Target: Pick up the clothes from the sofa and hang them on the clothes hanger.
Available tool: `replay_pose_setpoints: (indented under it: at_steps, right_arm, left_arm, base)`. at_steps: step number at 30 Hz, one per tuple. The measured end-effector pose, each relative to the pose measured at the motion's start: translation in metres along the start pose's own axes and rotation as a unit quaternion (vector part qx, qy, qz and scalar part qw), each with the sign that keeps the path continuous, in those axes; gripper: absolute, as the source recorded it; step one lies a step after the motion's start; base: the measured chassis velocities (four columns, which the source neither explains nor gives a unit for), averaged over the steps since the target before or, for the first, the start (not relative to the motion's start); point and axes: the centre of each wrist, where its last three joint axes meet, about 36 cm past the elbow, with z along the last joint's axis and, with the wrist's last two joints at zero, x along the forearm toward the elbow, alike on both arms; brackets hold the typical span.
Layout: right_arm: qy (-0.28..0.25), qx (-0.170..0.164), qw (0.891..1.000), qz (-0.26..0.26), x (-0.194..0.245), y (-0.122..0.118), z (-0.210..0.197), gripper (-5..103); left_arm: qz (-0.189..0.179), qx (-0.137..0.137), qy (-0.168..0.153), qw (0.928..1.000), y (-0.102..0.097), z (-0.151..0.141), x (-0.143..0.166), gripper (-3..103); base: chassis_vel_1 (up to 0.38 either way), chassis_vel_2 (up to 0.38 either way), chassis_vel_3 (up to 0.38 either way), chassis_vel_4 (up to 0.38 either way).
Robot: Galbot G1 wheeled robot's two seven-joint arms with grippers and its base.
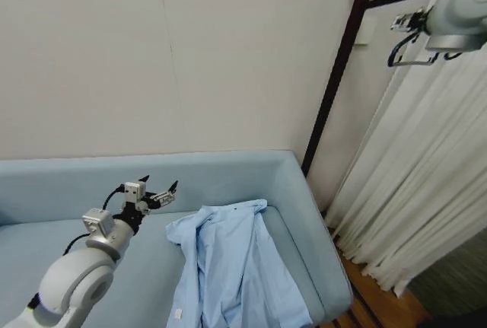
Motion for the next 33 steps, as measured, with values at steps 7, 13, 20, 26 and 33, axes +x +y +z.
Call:
replay_pose_setpoints:
  at_steps: [7, 13, 20, 26, 33]
  right_arm:
    - [0.003, -0.003, 1.0, -0.001, -0.001, 0.0, 0.004, 82]
    - [0.006, -0.005, 1.0, -0.007, -0.002, -0.001, 0.007, 61]
    - [-0.001, -0.002, 1.0, -0.01, -0.002, 0.0, 0.011, 29]
    - [-0.019, 0.003, 1.0, -0.014, 0.004, 0.0, 0.011, 12]
    - [-0.043, 0.014, 0.999, -0.019, 0.01, 0.002, 0.011, 9]
  left_arm:
    - [0.002, 0.003, -0.001, 1.0, -0.002, 0.001, -0.001, 100]
    - [0.003, 0.005, -0.001, 1.0, -0.003, 0.001, -0.002, 100]
    - [0.003, 0.008, 0.003, 1.0, -0.003, 0.004, -0.003, 100]
    - [0.008, 0.013, 0.007, 0.9999, -0.008, 0.008, -0.003, 100]
    - [0.01, 0.015, 0.008, 0.9998, -0.01, 0.01, -0.004, 100]
  base:
    - [0.0, 0.0, 0.0, 0.0]
    - [0.0, 0.0, 0.0, 0.0]
    - [0.0, 0.0, 0.0, 0.0]
    - [0.0, 0.0, 0.0, 0.0]
    - [0.0, 0.0, 0.0, 0.0]
